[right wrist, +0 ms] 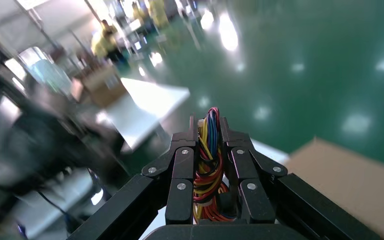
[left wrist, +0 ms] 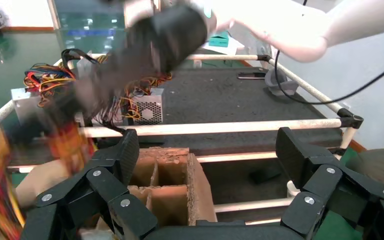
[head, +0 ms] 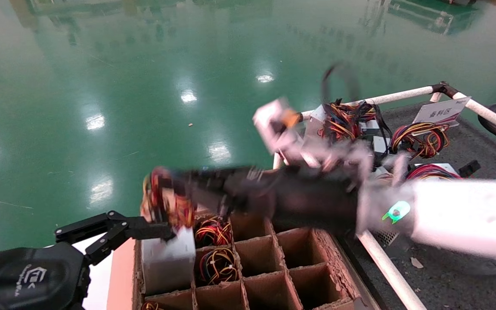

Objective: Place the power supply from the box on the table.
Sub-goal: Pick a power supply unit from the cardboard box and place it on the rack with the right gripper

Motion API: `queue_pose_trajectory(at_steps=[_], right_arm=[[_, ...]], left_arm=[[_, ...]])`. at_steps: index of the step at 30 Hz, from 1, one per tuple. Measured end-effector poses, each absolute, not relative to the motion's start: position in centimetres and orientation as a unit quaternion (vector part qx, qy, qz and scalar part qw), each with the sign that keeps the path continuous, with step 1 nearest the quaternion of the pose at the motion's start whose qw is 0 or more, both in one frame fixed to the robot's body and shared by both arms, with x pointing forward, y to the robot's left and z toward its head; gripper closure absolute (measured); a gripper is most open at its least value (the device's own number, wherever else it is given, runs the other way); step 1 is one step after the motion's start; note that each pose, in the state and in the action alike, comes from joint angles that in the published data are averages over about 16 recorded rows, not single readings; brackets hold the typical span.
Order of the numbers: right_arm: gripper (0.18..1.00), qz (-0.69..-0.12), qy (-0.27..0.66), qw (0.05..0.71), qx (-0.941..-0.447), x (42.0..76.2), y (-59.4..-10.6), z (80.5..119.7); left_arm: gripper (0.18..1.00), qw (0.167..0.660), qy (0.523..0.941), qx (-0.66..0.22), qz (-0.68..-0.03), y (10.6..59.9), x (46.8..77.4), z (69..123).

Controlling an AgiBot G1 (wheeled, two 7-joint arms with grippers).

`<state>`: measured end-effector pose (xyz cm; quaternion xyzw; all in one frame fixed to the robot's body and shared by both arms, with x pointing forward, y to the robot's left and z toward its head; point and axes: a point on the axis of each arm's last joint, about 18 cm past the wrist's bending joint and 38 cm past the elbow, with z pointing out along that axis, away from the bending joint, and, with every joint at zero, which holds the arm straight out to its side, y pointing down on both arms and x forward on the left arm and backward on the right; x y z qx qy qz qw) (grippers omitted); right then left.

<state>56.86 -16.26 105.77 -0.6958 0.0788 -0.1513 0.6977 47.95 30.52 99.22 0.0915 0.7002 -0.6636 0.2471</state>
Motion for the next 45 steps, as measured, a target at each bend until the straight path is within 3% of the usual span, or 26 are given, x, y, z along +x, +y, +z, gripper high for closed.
queue_pose_trajectory(at_steps=[10, 20, 32, 45], right_arm=[[0.928, -0.151, 0.093, 0.763, -0.621, 53.4, -23.9, 114.1], [0.928, -0.207, 0.103, 0.817, -0.529, 49.1, -36.7, 119.4], [0.929, -0.295, 0.125, 0.850, -0.418, 44.7, -50.7, 119.0], [0.929, -0.356, 0.183, 0.846, -0.353, 42.4, -58.2, 115.7]], left_arm=[[0.184, 0.247, 0.700, 0.091, -0.664, 30.5, 48.0, 99.2], [0.184, 0.247, 0.700, 0.091, -0.664, 30.5, 48.0, 99.2], [0.184, 0.247, 0.700, 0.091, -0.664, 30.5, 48.0, 99.2], [0.184, 0.247, 0.700, 0.091, -0.664, 30.5, 48.0, 99.2]])
